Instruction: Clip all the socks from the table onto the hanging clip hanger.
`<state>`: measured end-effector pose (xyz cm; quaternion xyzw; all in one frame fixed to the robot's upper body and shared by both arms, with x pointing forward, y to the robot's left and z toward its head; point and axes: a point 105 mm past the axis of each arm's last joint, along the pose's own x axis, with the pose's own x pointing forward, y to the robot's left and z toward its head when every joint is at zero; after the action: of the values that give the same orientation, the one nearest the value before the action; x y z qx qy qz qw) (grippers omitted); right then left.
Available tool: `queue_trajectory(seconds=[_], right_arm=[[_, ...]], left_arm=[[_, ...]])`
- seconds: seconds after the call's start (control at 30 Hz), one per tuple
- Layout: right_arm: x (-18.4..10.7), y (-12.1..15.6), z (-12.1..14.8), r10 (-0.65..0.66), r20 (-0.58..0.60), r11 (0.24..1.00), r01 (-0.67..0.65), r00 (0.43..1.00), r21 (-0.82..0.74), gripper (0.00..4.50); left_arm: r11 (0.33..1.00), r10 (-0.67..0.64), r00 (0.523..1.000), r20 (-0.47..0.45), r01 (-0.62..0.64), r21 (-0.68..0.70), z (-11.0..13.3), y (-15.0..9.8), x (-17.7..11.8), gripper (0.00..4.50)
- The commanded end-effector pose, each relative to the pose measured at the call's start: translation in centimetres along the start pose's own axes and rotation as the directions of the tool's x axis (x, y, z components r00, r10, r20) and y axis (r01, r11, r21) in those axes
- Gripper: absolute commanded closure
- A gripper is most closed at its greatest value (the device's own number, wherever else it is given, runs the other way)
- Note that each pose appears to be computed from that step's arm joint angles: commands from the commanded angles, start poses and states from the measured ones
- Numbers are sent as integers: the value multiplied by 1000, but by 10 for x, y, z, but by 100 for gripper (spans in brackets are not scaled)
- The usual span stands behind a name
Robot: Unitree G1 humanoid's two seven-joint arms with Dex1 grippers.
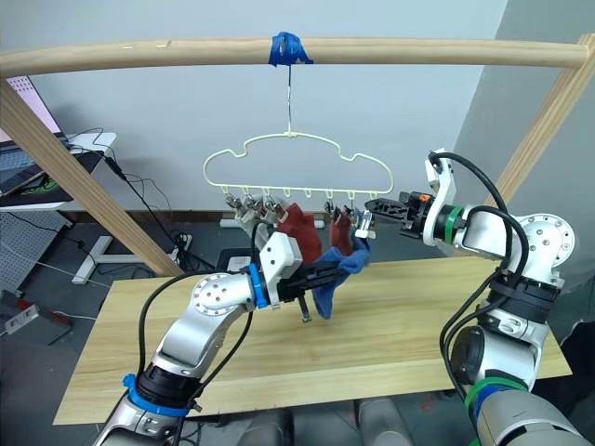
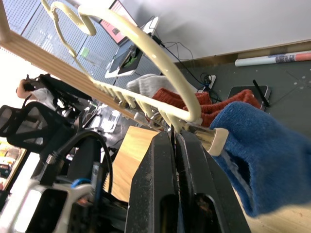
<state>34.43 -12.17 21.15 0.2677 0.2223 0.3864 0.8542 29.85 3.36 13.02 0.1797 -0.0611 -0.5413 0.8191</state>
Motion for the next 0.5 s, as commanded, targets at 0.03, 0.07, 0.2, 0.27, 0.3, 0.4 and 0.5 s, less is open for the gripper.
queue_trajectory(seconds=[0.03, 0.07, 0.2, 0.27, 0.3, 0.4, 0.5], right_arm=[[-4, 24, 13, 82, 48, 995, -79, 995, -63, 450], [-4, 24, 13, 81, 48, 995, -78, 996, -63, 450], [-5, 22, 13, 67, 51, 996, -64, 996, -58, 450], [-5, 21, 14, 63, 53, 997, -60, 997, -52, 450], [-5, 21, 14, 62, 53, 997, -59, 997, -50, 450], [-5, 21, 14, 62, 53, 997, -60, 997, -46, 450], [-5, 22, 15, 66, 53, 997, -64, 996, -45, 450]], left_arm=[[998, 38, 999, 36, -40, 49, 11, 8, 4, 448], [997, 56, 997, 46, -58, 59, 13, 11, 5, 448], [991, 94, 993, 76, -100, 83, 19, 18, 6, 448], [985, 111, 991, 78, -120, 121, 19, 20, 4, 448], [982, 124, 989, 83, -135, 136, 20, 23, 3, 448], [969, 137, 985, 104, -155, 190, 24, 25, 3, 448], [963, 147, 984, 106, -166, 212, 23, 27, 4, 448]])
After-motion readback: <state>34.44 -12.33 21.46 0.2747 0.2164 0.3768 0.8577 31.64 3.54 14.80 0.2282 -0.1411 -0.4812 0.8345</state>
